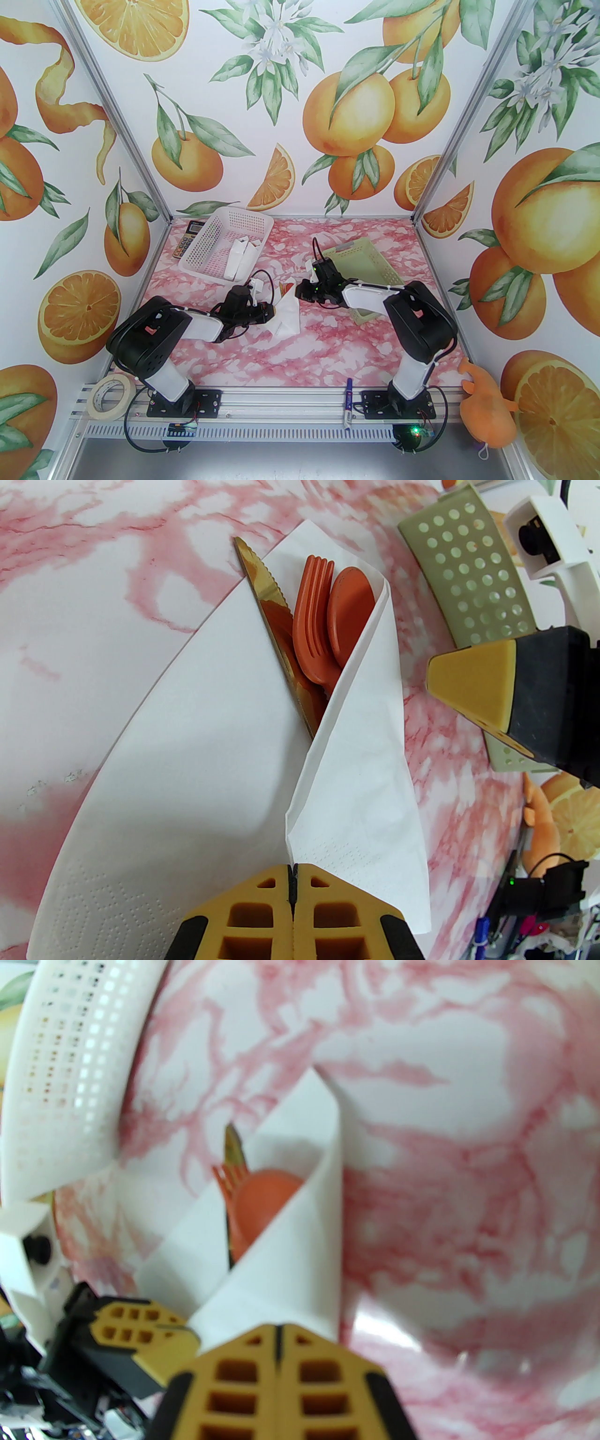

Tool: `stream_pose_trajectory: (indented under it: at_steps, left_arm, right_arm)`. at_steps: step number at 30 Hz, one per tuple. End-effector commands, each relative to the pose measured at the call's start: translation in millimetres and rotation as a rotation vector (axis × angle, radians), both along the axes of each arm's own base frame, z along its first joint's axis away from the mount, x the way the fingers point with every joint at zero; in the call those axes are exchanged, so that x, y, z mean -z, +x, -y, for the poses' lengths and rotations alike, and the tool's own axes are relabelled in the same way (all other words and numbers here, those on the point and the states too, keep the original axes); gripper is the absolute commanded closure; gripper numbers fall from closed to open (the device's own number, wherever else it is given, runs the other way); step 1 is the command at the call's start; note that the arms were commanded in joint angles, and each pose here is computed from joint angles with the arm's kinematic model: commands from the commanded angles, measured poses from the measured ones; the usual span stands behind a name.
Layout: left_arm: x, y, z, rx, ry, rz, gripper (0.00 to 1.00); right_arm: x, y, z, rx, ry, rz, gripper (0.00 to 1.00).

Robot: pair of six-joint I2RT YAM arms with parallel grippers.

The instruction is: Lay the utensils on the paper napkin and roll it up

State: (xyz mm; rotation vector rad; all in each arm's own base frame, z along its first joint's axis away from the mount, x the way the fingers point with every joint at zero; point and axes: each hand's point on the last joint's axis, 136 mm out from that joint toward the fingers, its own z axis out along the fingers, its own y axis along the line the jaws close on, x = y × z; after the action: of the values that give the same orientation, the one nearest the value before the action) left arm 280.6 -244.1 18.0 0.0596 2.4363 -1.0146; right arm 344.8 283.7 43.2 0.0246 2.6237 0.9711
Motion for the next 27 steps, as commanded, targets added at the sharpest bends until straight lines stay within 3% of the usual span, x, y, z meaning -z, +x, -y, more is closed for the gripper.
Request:
stream_pose_trajectory:
  at_steps: [1, 18, 27]
  left_arm:
    - [28.0, -20.4, -11.5, 0.006, 0.084, -0.107, 1.00]
    - [29.9, -23.0, -13.7, 0.002, 0.090, -0.115, 1.00]
    - [30.4, -24.2, -14.0, 0.002, 0.090, -0.117, 1.00]
  right_arm:
    - [7.5, 12.9, 3.8, 0.018, -0.028, 0.004, 1.00]
    - [40.3, 14.8, 19.0, 0.028, -0.102, -0.053, 1.00]
    - [10.8, 27.3, 14.7, 0.018, -0.088, 0.000, 1.00]
